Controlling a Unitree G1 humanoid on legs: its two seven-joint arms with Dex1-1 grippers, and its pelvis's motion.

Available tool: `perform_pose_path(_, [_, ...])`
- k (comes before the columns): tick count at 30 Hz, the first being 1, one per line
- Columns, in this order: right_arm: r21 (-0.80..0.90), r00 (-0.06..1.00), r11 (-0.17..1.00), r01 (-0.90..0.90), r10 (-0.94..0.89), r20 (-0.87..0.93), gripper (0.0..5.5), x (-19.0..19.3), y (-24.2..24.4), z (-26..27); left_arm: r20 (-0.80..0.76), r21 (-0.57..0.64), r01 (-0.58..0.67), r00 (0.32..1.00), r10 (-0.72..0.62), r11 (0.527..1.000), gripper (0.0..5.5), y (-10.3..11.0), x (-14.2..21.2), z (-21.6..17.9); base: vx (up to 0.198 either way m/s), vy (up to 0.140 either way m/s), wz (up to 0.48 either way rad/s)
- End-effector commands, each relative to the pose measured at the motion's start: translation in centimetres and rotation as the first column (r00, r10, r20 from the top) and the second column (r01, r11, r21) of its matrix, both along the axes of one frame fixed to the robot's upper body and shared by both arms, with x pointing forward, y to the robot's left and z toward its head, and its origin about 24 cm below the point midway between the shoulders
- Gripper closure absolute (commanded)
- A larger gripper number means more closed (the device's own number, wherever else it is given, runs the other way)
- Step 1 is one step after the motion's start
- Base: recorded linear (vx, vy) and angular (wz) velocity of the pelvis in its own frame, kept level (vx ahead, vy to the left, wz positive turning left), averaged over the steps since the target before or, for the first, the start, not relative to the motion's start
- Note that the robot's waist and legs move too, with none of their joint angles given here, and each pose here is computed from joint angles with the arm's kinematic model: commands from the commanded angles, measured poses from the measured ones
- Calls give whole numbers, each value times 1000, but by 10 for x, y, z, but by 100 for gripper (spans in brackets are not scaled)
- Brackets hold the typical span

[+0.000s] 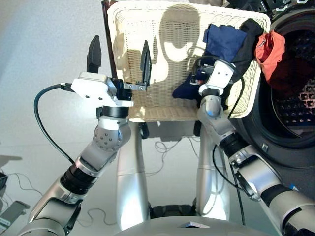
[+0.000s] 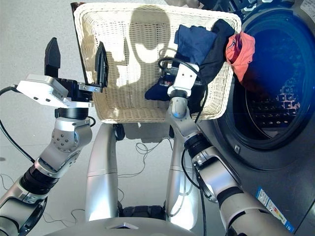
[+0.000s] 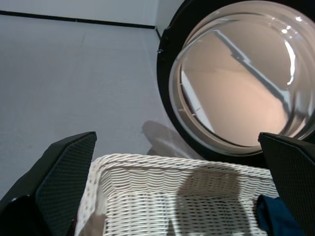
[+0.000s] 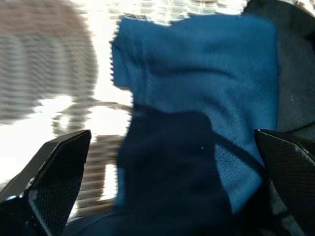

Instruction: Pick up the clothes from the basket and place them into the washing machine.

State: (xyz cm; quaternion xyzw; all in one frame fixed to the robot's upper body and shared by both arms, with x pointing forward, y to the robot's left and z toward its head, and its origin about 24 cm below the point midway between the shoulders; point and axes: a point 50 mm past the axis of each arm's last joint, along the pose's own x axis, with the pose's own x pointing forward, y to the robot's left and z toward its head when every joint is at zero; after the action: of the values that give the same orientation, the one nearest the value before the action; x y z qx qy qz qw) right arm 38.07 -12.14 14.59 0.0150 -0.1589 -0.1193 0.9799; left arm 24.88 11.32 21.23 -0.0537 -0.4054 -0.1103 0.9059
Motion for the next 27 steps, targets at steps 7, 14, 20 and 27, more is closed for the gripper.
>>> perform_pose_path(7, [32,989,991,129,-126,-77,0,18,-26,9,144,-27,160,977,-154,987,0,-12,-24,22,0,0,0])
perform_pose_path(14, [57,983,986,154,-146,-113,550,22,-36,10,144,-2,162,977,-160,987,0,-14,-23,23,0,0,0])
perform_pose_path(20, [50,986,989,140,-134,-96,550,20,-38,8,140,-10,151,979,-148,989,0,-11,-22,23,0,0,0])
perform_pose_path(27, [11,996,1000,-8,7,89,550,-3,-25,21,156,-7,108,982,-105,994,0,-4,-22,24,0,0,0])
